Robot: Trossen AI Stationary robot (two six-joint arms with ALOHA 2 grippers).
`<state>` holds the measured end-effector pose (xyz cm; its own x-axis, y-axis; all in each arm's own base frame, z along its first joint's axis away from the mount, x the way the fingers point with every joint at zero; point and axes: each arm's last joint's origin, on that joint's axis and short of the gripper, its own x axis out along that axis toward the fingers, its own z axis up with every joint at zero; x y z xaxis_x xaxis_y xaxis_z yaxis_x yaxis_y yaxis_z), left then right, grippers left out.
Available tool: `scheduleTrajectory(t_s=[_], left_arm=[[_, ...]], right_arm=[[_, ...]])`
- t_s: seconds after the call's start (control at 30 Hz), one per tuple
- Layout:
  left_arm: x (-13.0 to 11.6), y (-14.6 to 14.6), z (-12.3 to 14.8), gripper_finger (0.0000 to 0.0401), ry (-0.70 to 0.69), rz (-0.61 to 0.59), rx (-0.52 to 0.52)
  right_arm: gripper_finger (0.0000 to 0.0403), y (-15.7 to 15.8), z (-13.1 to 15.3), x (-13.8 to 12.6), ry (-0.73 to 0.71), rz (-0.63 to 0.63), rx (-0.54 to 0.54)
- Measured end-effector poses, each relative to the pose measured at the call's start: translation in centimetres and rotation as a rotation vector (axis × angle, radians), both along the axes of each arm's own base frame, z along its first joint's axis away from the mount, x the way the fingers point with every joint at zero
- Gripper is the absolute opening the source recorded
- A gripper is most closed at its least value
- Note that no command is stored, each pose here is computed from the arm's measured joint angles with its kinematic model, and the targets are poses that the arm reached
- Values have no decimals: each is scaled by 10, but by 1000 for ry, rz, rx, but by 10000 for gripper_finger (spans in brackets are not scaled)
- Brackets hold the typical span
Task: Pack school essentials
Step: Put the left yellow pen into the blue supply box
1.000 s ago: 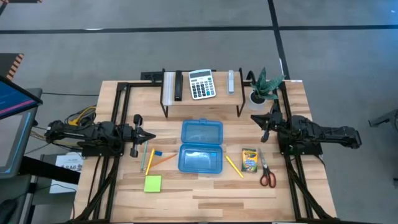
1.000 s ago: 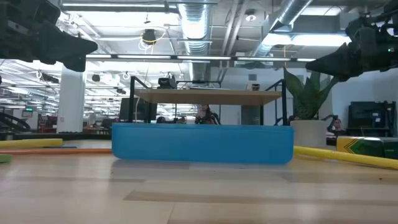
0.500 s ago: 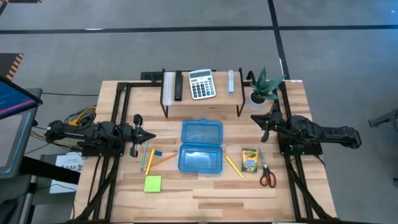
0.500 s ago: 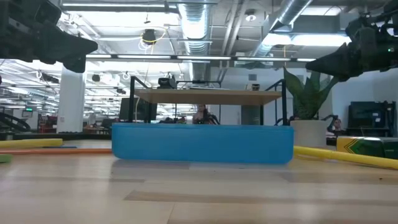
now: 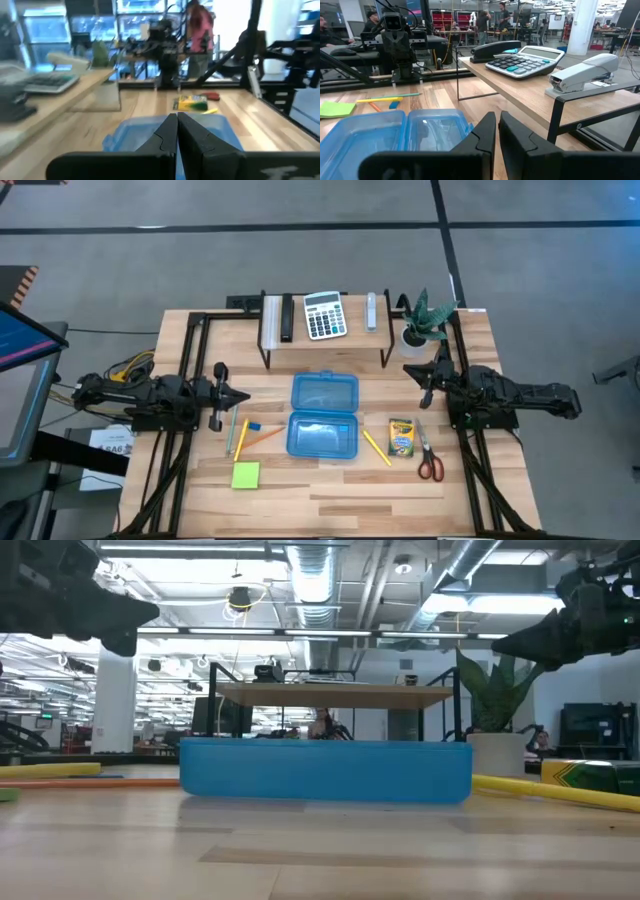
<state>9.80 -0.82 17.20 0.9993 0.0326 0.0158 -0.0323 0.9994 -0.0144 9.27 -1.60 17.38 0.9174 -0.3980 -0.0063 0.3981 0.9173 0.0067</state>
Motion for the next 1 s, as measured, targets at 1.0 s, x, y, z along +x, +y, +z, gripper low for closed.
scheduleTrajectory(t_s=[1.0], left_arm=[[7, 3, 6, 0, 433, 306, -495]], right_arm=[[49, 0, 0, 0, 0, 0, 0]])
